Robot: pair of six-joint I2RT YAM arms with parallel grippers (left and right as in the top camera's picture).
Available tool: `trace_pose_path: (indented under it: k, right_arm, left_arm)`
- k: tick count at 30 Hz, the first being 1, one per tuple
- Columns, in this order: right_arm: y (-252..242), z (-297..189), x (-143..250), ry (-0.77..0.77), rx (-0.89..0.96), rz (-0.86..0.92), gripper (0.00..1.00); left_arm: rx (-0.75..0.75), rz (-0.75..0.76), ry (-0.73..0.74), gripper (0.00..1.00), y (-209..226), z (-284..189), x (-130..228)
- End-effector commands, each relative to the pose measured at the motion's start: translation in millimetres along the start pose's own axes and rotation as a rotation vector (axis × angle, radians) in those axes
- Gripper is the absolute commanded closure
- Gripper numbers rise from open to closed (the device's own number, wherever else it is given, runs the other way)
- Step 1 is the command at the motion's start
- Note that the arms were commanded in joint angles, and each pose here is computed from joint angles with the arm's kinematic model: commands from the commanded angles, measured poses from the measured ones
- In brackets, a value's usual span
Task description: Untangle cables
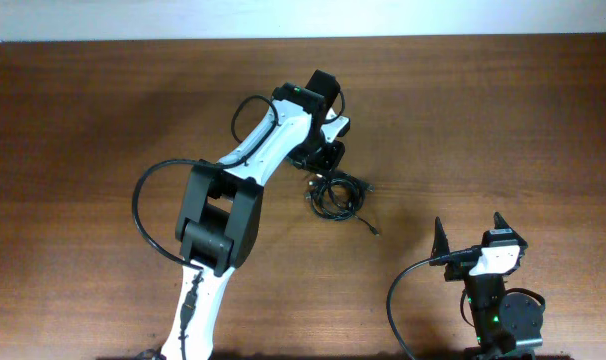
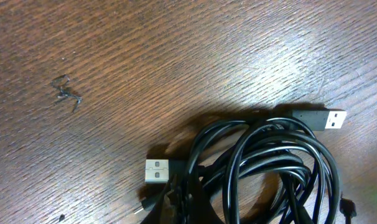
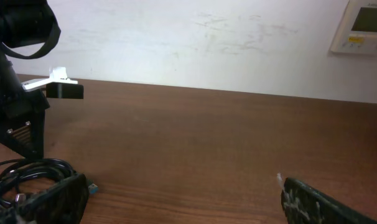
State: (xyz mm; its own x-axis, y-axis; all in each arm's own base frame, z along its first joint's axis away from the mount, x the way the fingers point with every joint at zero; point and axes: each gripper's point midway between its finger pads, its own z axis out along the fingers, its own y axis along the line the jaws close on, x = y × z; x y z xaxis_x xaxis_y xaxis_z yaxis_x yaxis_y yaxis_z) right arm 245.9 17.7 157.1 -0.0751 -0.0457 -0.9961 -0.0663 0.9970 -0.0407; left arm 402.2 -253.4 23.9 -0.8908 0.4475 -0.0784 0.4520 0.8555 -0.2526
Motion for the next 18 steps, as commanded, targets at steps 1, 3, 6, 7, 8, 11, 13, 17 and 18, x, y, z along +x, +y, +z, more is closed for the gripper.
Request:
trace_pose_path:
  k: [1,3,6,7,8,11,13,17,18]
  right_arm:
    - [-2,0,3,0.006,0.006,-0.006,0.01]
    - [-2,0,3,0.006,0.006,-0.006,0.02]
    - [-2,0,3,0.006,0.006,-0.006,0.01]
    - [-4,0,3,0.005,0.018,-0.006,0.01]
    - [-3,0,3,0.006,0.017,-0.006,0.01]
    - [21,-2,-6,-0.031,-0.125,-0.007,0.01]
    - [43,-9,-32,-0.116,-0.259,-0.005,0.02]
    - [40,-29,-87,-0.079,-0.264,0.083,0.02]
    - [40,-32,-103,-0.037,-0.265,0.087,0.02]
  left_arm:
    - [0.019,-0.004,0.004,1.00,-3,-1,2]
    - [0.019,-0.007,0.019,1.00,-3,-1,6]
    - [0.019,-0.004,0.045,1.00,-3,-1,12]
    - [0.087,0.086,0.041,1.00,-15,-1,12]
    - [0.188,0.180,0.026,1.00,-32,-4,12]
    - [0.350,0.327,-0.032,1.00,-57,-14,7]
    - [0.353,0.390,-0.057,1.00,-61,-22,3]
    - [0.430,0.509,-0.104,1.00,-80,-46,-1]
    - [0.428,0.501,-0.104,1.00,-80,-47,-2]
